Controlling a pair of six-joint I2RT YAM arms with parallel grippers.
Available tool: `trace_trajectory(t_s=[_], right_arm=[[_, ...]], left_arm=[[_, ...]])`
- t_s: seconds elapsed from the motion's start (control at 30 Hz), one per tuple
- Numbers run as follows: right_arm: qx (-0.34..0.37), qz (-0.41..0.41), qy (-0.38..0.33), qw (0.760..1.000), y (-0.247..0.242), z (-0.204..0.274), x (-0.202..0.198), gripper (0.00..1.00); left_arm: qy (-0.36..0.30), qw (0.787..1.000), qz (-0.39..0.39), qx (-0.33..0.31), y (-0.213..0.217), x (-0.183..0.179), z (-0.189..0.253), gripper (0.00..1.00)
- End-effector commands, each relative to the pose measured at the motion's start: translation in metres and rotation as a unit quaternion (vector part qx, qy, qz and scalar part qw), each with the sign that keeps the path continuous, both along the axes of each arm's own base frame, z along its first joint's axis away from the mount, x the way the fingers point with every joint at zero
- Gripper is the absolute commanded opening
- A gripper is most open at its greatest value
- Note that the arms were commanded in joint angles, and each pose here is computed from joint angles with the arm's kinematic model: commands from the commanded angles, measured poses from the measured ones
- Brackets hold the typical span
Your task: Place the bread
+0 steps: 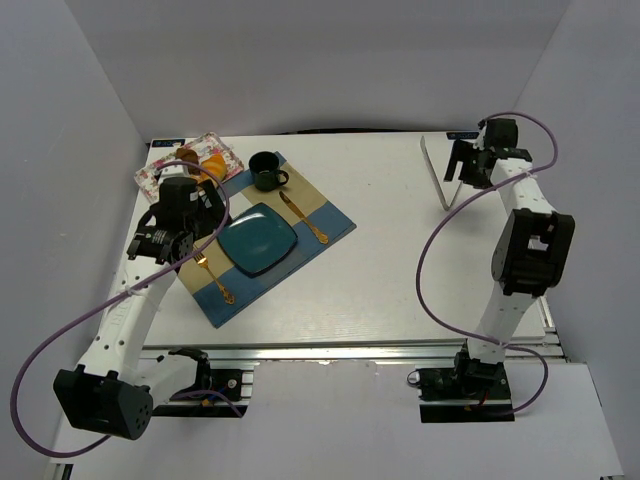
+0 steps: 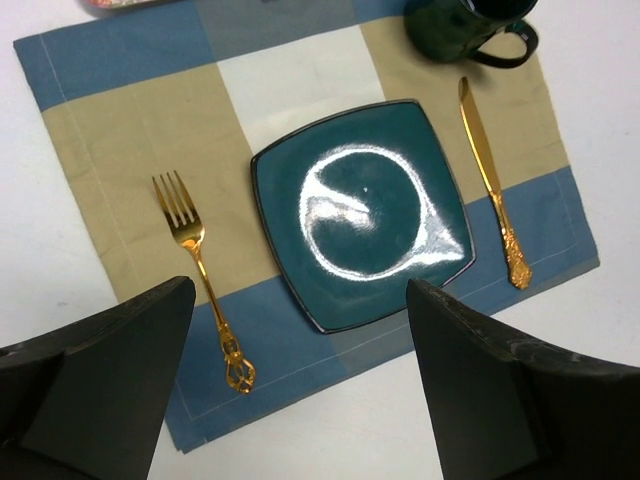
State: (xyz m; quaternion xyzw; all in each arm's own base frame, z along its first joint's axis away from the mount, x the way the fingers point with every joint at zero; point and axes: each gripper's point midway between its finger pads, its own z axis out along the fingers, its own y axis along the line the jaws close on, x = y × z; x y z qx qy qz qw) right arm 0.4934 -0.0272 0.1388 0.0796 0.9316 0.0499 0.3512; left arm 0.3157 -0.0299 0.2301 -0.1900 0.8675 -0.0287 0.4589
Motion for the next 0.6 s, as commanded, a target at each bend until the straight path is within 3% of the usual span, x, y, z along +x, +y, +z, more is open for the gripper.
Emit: trace_trajectory(t_s=[0.0, 0.27, 0.57], right_arm=[[0.002, 0.019, -0.051, 0.999, 0.006, 0.017, 0.033, 0.89], [-0.074, -0.004, -0.03, 0.997, -0.006, -0.017, 0.063, 0.89], [-0.081, 0.012, -0.007, 0.997, -0.006, -0.051, 0.07, 0.89]], left_arm=[[0.015, 1.0, -0.006, 0.007, 0.001, -0.007, 0.002, 0.98], [0.034, 0.999, -0.007, 0.007, 0.0, -0.011, -0.006, 0.98], [0.06, 0.998, -0.016, 0.005, -0.004, -0.01, -0.02, 0.98]])
